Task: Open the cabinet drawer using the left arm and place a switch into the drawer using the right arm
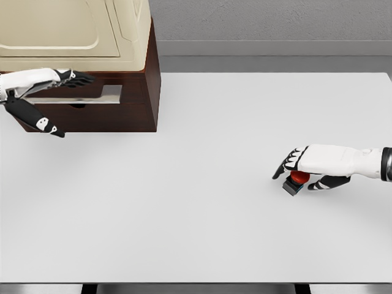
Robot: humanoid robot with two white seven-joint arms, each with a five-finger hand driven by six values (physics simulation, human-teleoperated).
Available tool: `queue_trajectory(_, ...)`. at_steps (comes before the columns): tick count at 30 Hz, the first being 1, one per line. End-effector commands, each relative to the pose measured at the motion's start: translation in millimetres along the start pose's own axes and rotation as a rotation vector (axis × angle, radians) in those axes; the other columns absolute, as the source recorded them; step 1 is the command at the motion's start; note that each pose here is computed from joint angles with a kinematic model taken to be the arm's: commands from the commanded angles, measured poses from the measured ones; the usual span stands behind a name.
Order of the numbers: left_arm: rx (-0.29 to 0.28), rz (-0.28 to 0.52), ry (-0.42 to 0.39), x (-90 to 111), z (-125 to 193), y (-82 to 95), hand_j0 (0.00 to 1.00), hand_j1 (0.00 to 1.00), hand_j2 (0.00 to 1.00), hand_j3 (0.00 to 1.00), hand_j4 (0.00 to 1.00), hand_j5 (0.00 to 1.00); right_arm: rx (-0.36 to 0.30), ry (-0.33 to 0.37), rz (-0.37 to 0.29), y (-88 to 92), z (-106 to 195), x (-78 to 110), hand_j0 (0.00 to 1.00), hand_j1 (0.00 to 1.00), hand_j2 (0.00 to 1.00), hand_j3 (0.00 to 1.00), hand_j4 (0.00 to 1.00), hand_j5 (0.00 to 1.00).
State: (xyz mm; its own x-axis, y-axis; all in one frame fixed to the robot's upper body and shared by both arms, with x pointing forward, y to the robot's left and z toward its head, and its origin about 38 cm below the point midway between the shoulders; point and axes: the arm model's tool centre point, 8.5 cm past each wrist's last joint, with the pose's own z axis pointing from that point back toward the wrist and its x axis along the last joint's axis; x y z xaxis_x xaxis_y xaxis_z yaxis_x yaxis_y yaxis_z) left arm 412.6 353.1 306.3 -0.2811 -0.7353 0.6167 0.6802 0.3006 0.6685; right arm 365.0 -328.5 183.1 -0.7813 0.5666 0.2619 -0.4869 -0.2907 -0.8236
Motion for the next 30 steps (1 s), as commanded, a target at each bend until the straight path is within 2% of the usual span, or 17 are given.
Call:
queue_trajectory(1,0.007,0.005,0.005,-2,0,2.3,1.0,1.0,1.0,1.0,1.0,1.0,-0.003,0.001,-0.005,-0.4,1,-0.3,0.74,0.74,0.74,0.74,0.74,0.74)
queue_trajectory(9,-0.001,0.018,0.015,-8,-1,-3.0,1.0,1.0,1.0,1.0,1.0,1.0,-0.004,0.002,-0.004,-0.8,1,-0.4,0.69,0.69,0.69,0.69,0.69,0.69)
queue_trajectory(12,0.006,0.02,0.025,-12,0,-0.8,1.0,1.0,1.0,1.0,1.0,1.0,-0.005,0.001,-0.005,-0.9,1,-0.2,0.65,0.65,0.65,0.65,0.65,0.65)
queue_trajectory(16,0.011,0.026,0.037,-16,1,0.5,1.0,1.0,1.0,1.0,1.0,1.0,-0.004,0.003,-0.005,-0.6,1,-0.8,0.64,0.64,0.64,0.64,0.64,0.64)
queue_trajectory(30,0.001,0.033,0.025,-16,-5,-3.4,1.0,1.0,1.0,1.0,1.0,1.0,-0.009,0.008,-0.006,-2.6,2,-2.7,0.56,0.56,0.56,0.56,0.56,0.56)
